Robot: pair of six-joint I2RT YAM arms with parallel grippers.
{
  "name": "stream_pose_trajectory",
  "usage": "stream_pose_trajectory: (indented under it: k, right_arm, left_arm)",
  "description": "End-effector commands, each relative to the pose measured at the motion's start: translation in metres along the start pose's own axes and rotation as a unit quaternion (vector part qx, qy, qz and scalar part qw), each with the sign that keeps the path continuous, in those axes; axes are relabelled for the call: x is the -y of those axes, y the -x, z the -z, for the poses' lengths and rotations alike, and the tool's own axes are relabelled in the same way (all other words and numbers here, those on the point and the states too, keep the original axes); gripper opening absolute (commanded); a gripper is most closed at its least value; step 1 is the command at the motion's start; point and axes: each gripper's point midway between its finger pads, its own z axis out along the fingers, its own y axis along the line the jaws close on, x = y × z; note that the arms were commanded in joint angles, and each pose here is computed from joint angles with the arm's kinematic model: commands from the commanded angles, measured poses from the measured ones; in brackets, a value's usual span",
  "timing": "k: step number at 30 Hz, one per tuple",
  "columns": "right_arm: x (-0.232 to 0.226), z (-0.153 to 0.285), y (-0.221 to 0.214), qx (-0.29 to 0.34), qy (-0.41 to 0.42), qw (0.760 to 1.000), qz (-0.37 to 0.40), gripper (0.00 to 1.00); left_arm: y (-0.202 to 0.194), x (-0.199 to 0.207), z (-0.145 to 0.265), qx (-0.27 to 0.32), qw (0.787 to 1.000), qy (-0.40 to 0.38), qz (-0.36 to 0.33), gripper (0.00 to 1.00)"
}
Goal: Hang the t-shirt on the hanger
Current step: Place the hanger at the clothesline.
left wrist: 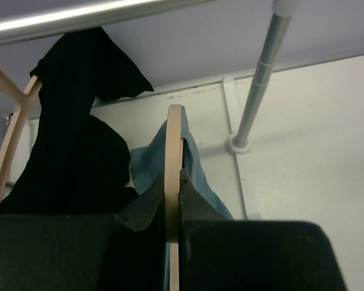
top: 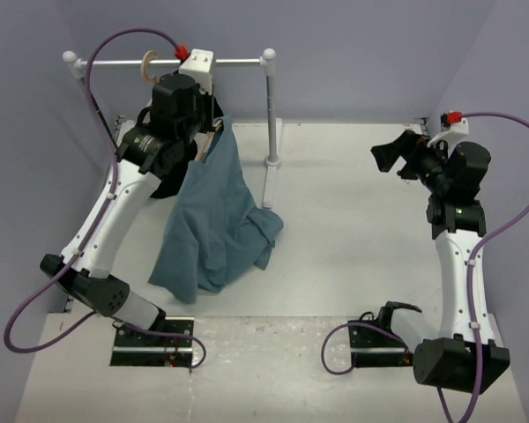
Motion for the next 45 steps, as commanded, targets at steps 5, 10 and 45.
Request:
stream_pose_trajectory:
  k: [5, 10, 45]
  right_arm:
    - [-0.014, -0.009, 0.001, 0.003, 0.044, 0.999, 0.001, 0.99]
    - [-0.010, -0.017, -0.006, -0.002, 0.041, 0.999, -0.003, 0.99]
    - [-0.013, -0.032, -0.032, -0.026, 0.059, 0.998, -0.013, 0.99]
  left_arm:
    - [0.107, -0.045, -0.026, 0.180, 0.982, 0.033, 0.043, 0.00]
    - [0.149, -0.067, -0.031, 0.218, 0.974, 0.033, 0.059, 0.00]
    - [0.038, -0.064, -0.125, 0.140, 0.985, -0.010, 0.103, 0.00]
